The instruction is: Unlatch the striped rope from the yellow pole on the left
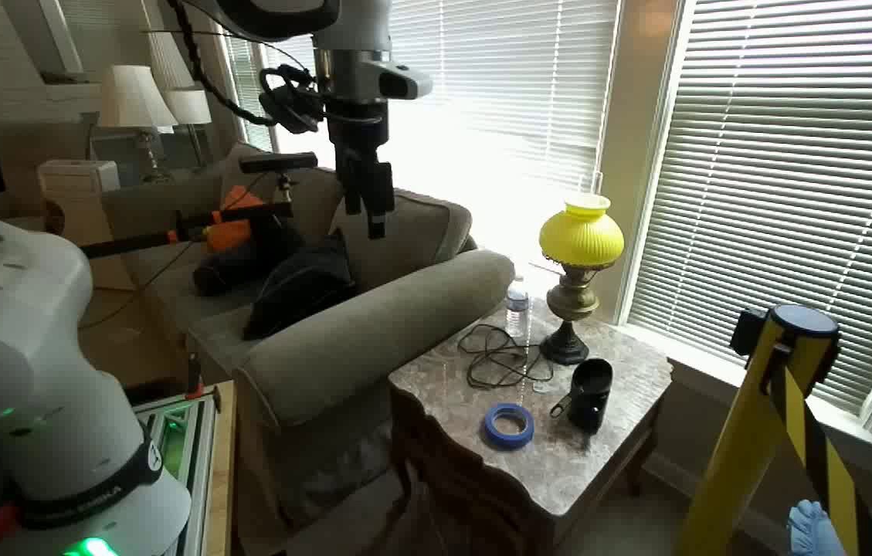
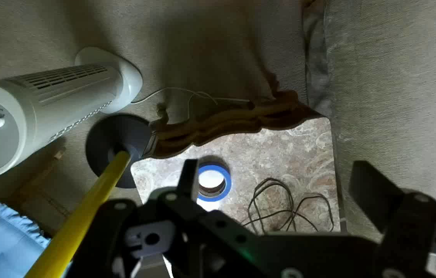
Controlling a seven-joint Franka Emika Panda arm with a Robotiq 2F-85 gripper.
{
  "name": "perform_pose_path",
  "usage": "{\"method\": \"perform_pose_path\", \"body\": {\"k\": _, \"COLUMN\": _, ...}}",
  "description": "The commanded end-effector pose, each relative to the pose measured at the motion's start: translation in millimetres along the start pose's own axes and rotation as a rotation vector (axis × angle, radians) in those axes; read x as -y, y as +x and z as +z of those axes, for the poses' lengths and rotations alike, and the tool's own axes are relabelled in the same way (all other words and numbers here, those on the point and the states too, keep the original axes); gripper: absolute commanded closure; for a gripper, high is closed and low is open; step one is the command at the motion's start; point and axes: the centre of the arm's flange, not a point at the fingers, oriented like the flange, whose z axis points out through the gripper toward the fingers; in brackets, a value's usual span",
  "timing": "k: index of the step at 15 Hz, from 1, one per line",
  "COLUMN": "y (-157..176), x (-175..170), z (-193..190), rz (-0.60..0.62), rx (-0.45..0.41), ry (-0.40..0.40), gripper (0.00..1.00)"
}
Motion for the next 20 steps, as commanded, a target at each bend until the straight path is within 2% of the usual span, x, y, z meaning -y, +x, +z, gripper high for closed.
{"method": "perform_pose_path", "body": {"k": 1, "y": 0, "x": 0, "z": 0, "rz": 0.000, "rx": 0.000, "ry": 0.000, "gripper": 0.00}}
{"method": "perform_pose_path", "body": {"k": 16, "y": 0, "x": 0, "z": 0, "rz": 0.000, "rx": 0.000, "ry": 0.000, "gripper": 0.00}}
{"method": "perform_pose_path", "body": {"k": 20, "y": 31, "x": -35, "z": 3, "rz": -0.141, "rx": -0.097, "ry": -0.090, "gripper": 0.00}}
